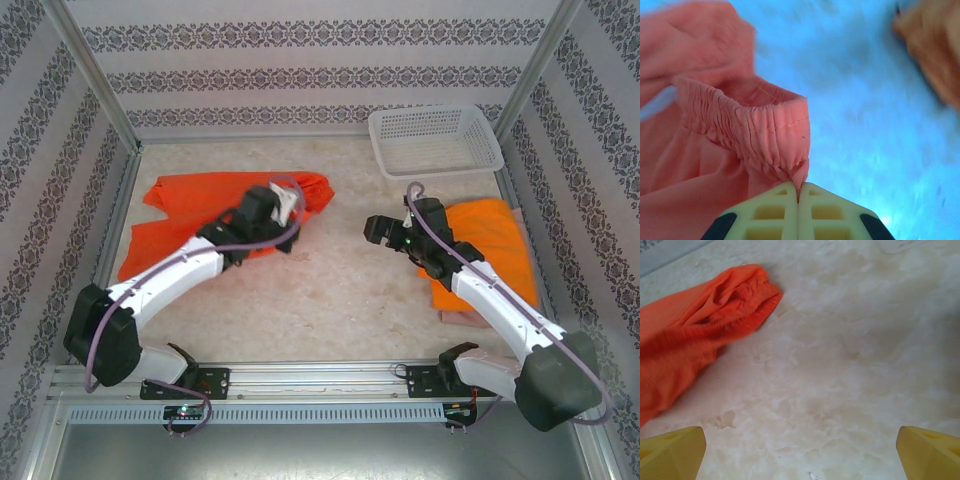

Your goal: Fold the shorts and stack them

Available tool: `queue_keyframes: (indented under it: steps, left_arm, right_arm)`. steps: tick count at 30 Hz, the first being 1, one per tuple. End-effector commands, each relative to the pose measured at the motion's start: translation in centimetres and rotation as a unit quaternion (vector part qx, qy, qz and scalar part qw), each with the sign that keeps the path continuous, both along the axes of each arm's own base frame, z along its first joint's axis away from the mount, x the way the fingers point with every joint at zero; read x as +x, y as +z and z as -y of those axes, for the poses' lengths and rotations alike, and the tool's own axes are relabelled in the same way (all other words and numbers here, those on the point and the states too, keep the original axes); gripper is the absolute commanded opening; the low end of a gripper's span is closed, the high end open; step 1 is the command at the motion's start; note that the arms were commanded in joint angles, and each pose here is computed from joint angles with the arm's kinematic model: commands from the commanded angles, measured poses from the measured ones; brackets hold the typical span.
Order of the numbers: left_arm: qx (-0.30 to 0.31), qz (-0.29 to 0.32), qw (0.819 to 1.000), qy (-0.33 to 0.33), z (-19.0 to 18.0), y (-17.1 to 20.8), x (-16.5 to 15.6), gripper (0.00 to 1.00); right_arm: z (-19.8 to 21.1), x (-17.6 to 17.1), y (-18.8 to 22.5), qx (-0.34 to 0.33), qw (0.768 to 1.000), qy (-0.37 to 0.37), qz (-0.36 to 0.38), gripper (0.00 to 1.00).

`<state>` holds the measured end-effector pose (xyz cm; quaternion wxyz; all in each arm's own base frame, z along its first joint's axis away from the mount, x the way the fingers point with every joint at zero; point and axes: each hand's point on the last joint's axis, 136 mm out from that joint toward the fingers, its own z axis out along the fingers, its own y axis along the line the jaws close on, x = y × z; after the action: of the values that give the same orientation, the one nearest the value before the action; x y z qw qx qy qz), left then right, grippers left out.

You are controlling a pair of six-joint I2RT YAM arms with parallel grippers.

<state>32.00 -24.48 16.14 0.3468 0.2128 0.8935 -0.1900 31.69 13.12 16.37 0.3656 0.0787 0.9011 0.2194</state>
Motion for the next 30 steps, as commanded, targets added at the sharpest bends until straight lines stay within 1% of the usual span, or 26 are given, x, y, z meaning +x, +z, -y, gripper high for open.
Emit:
queue_keyframes:
  steps: [1, 2, 4, 5, 6, 8, 9, 10, 11, 13, 15, 17, 19, 20, 22, 25, 28, 30]
  left_arm:
    - [0.067, 0.024, 0.995, -0.065, 2.0, -3.8, -2.7, 0.13]
    - [0.081, 0.028, 0.993, -0.086, 2.7, -4.4, -3.7, 0.18]
    - [0.110, 0.040, 0.986, -0.118, 3.8, -5.0, -5.4, 0.32]
    - [0.114, 0.046, 0.984, -0.126, 4.1, -4.7, -5.9, 0.40]
    - [0.107, 0.052, 0.984, -0.130, 4.3, -3.9, -6.2, 0.52]
    - [0.079, 0.072, 0.988, -0.116, 4.3, -1.3, -6.0, 0.70]
    - [0.064, 0.092, 0.990, -0.091, 3.8, 0.5, -5.5, 0.80]
    - [0.047, 0.105, 0.991, -0.067, 3.1, 2.2, -4.9, 0.88]
    - [0.020, 0.111, 0.993, -0.036, 2.0, 4.0, -4.1, 0.92]
    - [-0.044, 0.100, 0.993, 0.032, -1.3, 6.7, -2.1, 0.95]
    - [-0.099, 0.079, 0.987, 0.102, -5.1, 8.2, -0.2, 0.95]
    - [-0.123, 0.064, 0.974, 0.178, -9.6, 8.6, 1.3, 0.95]
    - [-0.123, 0.043, 0.958, 0.256, -14.1, 8.0, 2.2, 0.98]
    - [-0.129, 0.033, 0.950, 0.284, -15.8, 7.7, 2.5, 0.99]
    - [-0.158, 0.005, 0.926, 0.344, -19.2, 6.5, 3.0, 0.99]
    - [-0.218, -0.028, 0.892, 0.395, -22.3, 4.8, 3.5, 0.99]
    - [-0.253, -0.041, 0.870, 0.421, -24.1, 3.4, 3.8, 0.99]
    - [-0.260, -0.048, 0.862, 0.432, -24.7, 2.7, 3.9, 1.00]
  right_arm:
    - [1.0, -1.7, -1.3, 0.006, 1.000, -0.009, -0.029, 0.98]
    - [1.1, -1.9, -1.2, 0.008, 1.000, -0.009, -0.029, 0.98]
    - [0.8, -2.3, -1.1, 0.021, 0.999, -0.004, -0.028, 0.98]
    - [0.6, -2.4, -1.0, 0.028, 0.999, 0.000, -0.028, 0.98]
    - [0.3, -2.4, -0.8, 0.037, 0.999, 0.007, -0.027, 0.98]
    - [-0.7, -2.4, -0.4, 0.056, 0.998, 0.019, -0.029, 0.98]
    - [-1.4, -2.3, -0.3, 0.063, 0.997, 0.027, -0.030, 0.98]
    - [-2.3, -2.2, -0.1, 0.067, 0.997, 0.038, -0.030, 0.98]
    - [-3.3, -2.1, 0.2, 0.067, 0.996, 0.048, -0.027, 0.98]
    - [-5.9, -2.0, 0.4, 0.057, 0.995, 0.077, -0.027, 0.98]
    - [-8.8, -1.8, 0.6, 0.054, 0.993, 0.105, -0.030, 0.98]
    - [-12.0, -1.7, 0.6, 0.059, 0.989, 0.133, -0.040, 0.98]
    - [-15.5, -1.7, 0.3, 0.059, 0.983, 0.163, -0.053, 0.98]
    - [-17.0, -1.8, 0.1, 0.056, 0.981, 0.178, -0.058, 0.98]
    - [-20.2, -1.9, -0.3, 0.053, 0.975, 0.205, -0.065, 0.98]
    - [-23.9, -2.3, -2.3, 0.057, 0.967, 0.232, -0.093, 0.98]
    - [-25.0, -2.2, -5.2, 0.057, 0.963, 0.225, -0.133, 0.98]
    - [-24.8, -2.2, -7.4, 0.048, 0.962, 0.216, -0.159, 0.98]
